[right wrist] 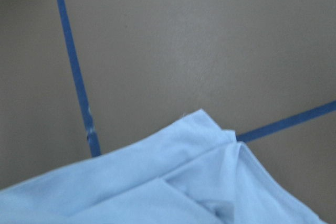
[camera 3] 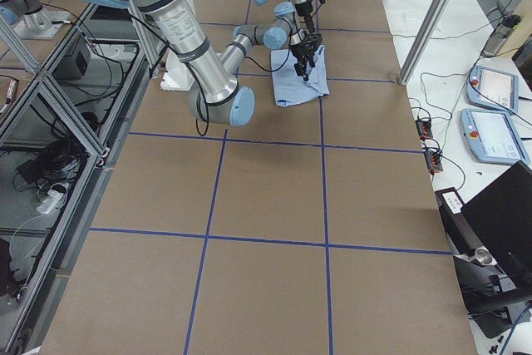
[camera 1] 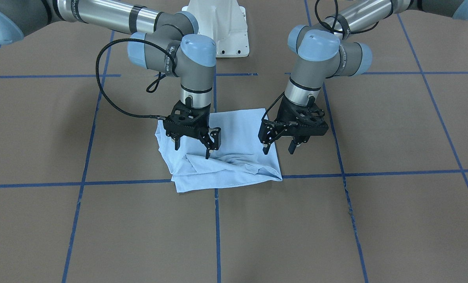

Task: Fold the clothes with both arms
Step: 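Lay the folded edge down and open both grippers, raising the right arm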

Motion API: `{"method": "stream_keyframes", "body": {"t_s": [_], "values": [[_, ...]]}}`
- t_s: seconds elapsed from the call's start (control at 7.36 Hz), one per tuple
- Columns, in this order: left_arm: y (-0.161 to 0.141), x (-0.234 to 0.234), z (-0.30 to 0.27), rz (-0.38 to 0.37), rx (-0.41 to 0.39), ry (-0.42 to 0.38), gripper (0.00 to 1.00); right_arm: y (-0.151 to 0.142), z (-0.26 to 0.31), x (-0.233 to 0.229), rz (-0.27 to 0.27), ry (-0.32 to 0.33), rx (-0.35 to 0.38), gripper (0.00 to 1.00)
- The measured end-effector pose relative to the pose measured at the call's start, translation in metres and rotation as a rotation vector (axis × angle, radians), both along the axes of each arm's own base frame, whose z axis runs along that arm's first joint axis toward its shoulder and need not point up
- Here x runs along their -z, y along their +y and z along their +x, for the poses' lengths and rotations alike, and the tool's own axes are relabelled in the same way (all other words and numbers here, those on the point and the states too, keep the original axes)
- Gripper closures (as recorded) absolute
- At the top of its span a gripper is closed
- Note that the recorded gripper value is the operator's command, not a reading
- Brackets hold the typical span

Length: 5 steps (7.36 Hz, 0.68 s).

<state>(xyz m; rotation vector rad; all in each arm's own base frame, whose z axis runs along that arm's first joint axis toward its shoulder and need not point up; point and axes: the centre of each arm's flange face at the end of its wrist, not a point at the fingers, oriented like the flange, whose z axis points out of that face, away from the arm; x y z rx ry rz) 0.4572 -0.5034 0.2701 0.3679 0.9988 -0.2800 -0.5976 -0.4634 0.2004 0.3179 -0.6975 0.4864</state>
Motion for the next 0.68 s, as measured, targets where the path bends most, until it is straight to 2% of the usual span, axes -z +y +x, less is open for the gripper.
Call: {"method": "stream_keyframes", "body": {"t_s": [0.27, 0.41, 0.68], "values": [[0.002, 0.001, -0.005, 0.005, -0.008, 0.004, 0.0, 0.035, -0.029, -0.004, 0.067, 0.05, 0.056, 0.0], [0.002, 0.001, -0.006, 0.005, -0.007, 0.006, 0.0, 0.038, -0.035, -0.011, 0.099, 0.091, 0.083, 0.0], [0.002, 0.002, -0.007, 0.003, -0.006, 0.008, 0.0, 0.019, -0.036, -0.032, 0.133, 0.175, 0.093, 0.0]]}}
